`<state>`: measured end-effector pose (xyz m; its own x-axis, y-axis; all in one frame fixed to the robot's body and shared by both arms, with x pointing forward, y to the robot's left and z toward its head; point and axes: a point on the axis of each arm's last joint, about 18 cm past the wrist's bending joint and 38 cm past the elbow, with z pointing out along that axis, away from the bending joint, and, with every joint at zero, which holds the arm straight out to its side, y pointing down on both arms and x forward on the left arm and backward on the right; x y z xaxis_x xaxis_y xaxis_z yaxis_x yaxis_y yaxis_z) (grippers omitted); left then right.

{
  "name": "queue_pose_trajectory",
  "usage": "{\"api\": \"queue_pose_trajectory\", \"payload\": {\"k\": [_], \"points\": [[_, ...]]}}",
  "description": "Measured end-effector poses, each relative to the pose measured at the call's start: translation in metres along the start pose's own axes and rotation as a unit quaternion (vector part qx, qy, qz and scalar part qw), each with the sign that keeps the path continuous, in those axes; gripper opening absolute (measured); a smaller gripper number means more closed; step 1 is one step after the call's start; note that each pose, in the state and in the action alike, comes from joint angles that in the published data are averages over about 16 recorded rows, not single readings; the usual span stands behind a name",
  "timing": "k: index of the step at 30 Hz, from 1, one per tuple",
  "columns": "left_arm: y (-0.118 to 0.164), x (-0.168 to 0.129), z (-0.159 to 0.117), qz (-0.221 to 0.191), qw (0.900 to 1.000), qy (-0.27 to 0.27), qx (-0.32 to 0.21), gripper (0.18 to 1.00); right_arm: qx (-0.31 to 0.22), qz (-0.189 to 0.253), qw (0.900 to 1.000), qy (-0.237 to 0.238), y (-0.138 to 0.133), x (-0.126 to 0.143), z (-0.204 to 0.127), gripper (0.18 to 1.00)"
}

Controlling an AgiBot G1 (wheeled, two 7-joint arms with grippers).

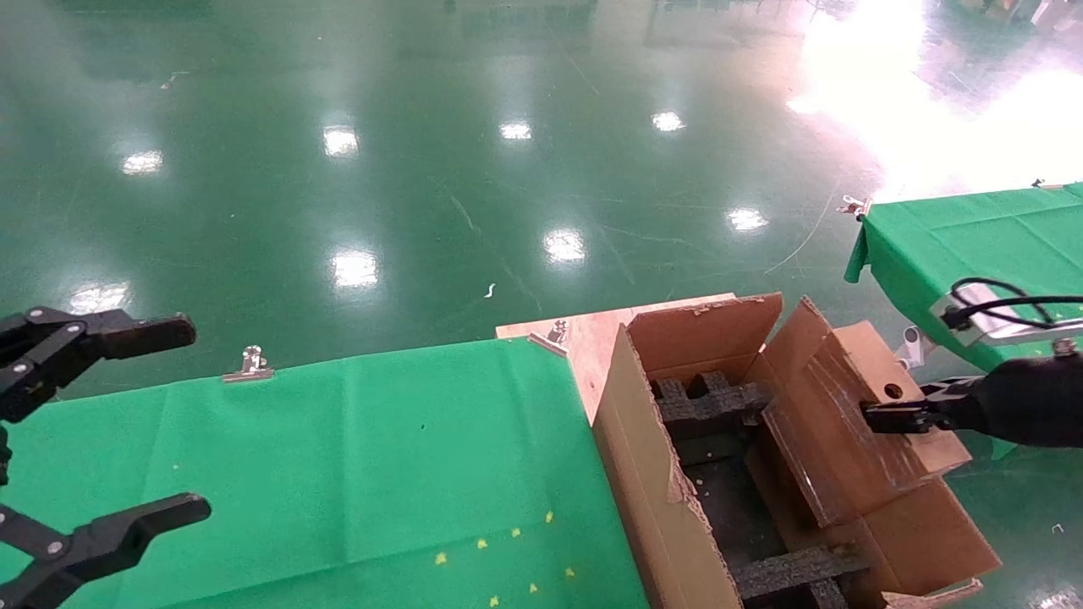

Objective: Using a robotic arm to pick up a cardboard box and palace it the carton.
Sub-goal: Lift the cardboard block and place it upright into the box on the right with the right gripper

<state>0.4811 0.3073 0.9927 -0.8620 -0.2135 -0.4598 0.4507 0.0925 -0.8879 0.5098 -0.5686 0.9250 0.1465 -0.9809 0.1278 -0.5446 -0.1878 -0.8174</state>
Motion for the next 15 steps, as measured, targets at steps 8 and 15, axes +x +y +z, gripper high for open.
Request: {"api": "queue_pose_trajectory", "payload": {"k": [8,15], "points": [[0.000,0.000,0.000,0.000,1.0000,0.000,0.000,1.001,-0.011,0.005,1.000,0.010,0.008,-0.001,0.027,0.298],[0.000,0.000,0.000,0.000,1.0000,0.000,0.000,1.001,-0.022,0.009,1.000,0.013,0.013,-0.004,0.052,0.298]]}}
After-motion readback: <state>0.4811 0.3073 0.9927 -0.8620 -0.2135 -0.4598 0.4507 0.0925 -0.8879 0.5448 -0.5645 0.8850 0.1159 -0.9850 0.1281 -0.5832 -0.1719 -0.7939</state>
